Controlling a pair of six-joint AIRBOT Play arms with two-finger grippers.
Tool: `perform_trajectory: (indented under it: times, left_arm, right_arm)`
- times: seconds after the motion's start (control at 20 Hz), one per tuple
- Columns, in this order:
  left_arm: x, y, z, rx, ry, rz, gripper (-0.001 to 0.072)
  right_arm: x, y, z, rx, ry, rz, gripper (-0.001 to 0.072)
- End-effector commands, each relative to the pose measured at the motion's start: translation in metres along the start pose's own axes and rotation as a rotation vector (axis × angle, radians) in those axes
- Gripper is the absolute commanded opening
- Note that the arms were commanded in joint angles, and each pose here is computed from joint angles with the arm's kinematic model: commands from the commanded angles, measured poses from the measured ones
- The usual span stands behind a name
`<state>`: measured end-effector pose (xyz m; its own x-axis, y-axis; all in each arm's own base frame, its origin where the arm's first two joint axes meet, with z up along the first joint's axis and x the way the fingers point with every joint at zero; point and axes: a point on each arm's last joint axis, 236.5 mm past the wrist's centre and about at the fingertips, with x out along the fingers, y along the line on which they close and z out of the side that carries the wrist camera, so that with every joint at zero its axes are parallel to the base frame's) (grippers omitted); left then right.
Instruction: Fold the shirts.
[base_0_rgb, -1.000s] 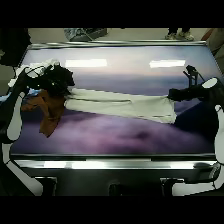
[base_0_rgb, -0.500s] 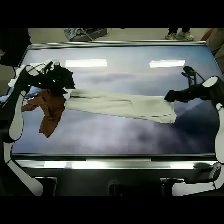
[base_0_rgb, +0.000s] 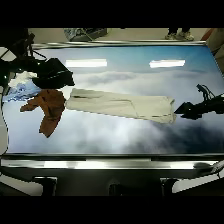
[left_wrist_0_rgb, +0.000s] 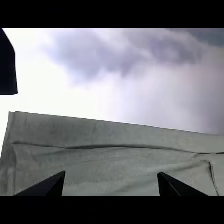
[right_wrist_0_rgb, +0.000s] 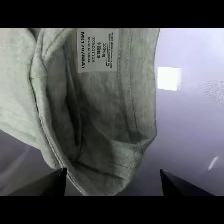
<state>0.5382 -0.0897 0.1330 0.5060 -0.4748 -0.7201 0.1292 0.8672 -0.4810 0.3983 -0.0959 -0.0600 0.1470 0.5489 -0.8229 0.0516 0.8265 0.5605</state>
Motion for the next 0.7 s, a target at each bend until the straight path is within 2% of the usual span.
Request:
perform_trajectory:
  times: [0.0, 0.25, 0.65]
  left_arm:
    - [-0.022, -0.037, 0.003, 0.082, -0.042, -0.027, 0.0706]
    - [-0.028, -0.057, 0.001, 0.113, -0.048, -0.045, 0.0707]
    - [-0.027, -0.059, -0.001, 0.116, -0.043, -0.047, 0.0706]
  right_arm:
    - [0.022, 0.009, 0.008, 0.055, -0.017, 0.16, 0.0715]
    - [0.039, 0.026, 0.013, -0.005, -0.034, 0.328, 0.0715]
    - [0.004, 0.022, -0.003, -0.014, -0.043, 0.4, 0.0714]
